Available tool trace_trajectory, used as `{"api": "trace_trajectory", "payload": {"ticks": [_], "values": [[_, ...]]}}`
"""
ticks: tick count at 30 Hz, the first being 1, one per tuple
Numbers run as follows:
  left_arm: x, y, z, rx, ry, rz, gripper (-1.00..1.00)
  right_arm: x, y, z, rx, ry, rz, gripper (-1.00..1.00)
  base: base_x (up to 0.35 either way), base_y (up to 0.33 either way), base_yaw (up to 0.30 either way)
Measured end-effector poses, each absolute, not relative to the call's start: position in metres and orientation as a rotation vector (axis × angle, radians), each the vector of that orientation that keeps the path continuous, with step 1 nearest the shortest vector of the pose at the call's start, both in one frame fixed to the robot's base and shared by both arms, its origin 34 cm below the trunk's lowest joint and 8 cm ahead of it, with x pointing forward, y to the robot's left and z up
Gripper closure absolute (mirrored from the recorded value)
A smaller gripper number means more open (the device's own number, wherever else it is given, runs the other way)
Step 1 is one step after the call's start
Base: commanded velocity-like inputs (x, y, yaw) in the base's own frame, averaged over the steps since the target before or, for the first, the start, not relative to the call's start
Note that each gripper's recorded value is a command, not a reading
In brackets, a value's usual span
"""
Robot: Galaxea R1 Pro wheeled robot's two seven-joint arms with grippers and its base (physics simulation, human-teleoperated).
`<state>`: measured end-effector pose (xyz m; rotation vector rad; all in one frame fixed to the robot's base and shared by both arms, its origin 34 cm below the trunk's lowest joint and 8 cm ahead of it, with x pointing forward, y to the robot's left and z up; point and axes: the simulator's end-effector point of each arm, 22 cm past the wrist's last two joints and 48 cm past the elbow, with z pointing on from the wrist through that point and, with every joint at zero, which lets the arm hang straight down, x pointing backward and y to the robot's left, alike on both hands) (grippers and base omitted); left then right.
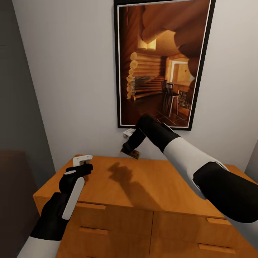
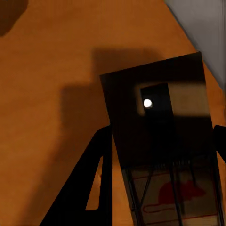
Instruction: Take the four mousetraps from the cabinet in the bathroom and place them on the bathroom floor. Make sure all four end up on the same floor surface, and ensure that at least two of them are either under or directly next to the same bathroom sink.
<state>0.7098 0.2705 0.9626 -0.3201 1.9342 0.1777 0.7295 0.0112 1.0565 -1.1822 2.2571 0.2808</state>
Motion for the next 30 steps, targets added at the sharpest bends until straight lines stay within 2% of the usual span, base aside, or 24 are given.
{"api": "trace_trajectory", "payload": {"ticks": [8,13,20,24,30], "values": [[0.709,0.264,0.958,-0.314,1.958,0.146,1.0,0.737,0.007,1.059,-1.162,2.246,0.231,1.0,0.0,0.0,0.0],[0.707,0.245,0.944,-0.256,2.037,0.072,1.0,0.758,-0.009,1.064,-1.094,2.22,0.095,1.0,0.0,0.0,0.0],[0.704,0.234,0.935,-0.22,2.083,0.03,1.0,0.784,-0.02,1.124,-0.883,2.084,0.094,1.0,0.0,0.0,0.0],[0.704,0.233,0.935,-0.217,2.087,0.028,1.0,0.802,-0.05,1.141,-0.73,2.041,0.04,1.0,0.0,0.0,0.0],[0.703,0.234,0.935,-0.217,2.088,0.028,1.0,0.81,-0.068,1.138,-0.652,2.038,-0.005,1.0,0.0,0.0,0.0]]}}
